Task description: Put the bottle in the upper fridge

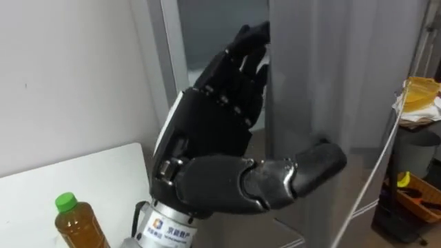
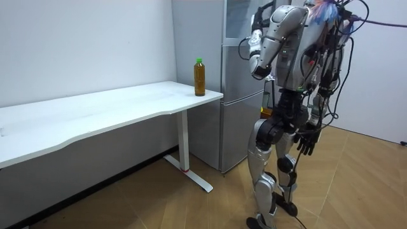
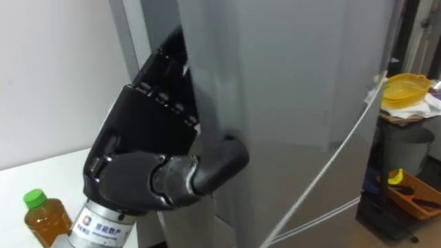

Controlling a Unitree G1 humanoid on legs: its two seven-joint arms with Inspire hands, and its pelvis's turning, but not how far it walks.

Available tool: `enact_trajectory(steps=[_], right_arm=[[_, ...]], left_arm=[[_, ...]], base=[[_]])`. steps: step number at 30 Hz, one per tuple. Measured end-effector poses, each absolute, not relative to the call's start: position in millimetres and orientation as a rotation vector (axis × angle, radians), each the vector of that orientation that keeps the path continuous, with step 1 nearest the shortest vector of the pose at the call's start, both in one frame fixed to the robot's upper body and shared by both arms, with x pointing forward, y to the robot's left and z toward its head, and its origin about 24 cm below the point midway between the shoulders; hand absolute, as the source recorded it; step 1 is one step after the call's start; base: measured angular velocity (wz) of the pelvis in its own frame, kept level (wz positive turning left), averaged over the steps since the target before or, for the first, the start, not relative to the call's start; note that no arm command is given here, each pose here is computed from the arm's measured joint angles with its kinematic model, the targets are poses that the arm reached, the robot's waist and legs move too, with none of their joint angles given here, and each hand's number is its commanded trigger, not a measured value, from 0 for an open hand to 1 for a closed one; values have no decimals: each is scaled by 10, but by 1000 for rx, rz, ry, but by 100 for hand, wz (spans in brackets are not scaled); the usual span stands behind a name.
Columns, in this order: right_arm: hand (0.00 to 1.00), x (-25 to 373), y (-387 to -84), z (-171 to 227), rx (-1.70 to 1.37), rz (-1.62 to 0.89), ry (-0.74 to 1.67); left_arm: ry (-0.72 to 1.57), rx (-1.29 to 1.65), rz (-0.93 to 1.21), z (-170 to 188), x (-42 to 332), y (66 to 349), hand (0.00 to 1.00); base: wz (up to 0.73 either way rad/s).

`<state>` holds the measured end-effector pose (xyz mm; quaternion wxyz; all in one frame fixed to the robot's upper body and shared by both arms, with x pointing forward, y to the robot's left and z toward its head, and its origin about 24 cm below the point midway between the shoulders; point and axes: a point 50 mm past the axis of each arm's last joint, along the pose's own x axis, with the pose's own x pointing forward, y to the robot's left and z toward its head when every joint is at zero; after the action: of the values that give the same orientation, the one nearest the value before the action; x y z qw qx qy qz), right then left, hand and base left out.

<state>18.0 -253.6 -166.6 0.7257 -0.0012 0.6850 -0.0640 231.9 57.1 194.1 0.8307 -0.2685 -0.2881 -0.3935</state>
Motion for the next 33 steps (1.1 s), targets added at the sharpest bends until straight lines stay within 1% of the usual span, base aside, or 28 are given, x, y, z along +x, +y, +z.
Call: enact_trajectory(steps=[4, 7, 10, 19, 29, 33], right_arm=[[0, 216, -2600, -1646, -26, -146, 1504], [0, 279, -2595, -1644, -33, -146, 1485], [0, 292, -2599, -1643, -36, -158, 1479], [0, 324, -2605, -1639, -10, -181, 1461], [0, 342, -2616, -1637, -36, -206, 1447], [0, 309, -2623, -1639, -46, -224, 1457]], left_arm=[[-583, -483, -1007, 1968, 2284, 413, 0], [-533, -418, -1141, 1938, 2244, 234, 0], [-495, -363, -1215, 1889, 2217, 157, 0], [-473, -268, -1272, 1831, 2202, 143, 0], [-459, -245, -1262, 1808, 2217, 167, 0], [-470, -179, -1244, 1798, 2224, 163, 0]], base=[[-16], [-10], [-13], [-3], [0], [0]])
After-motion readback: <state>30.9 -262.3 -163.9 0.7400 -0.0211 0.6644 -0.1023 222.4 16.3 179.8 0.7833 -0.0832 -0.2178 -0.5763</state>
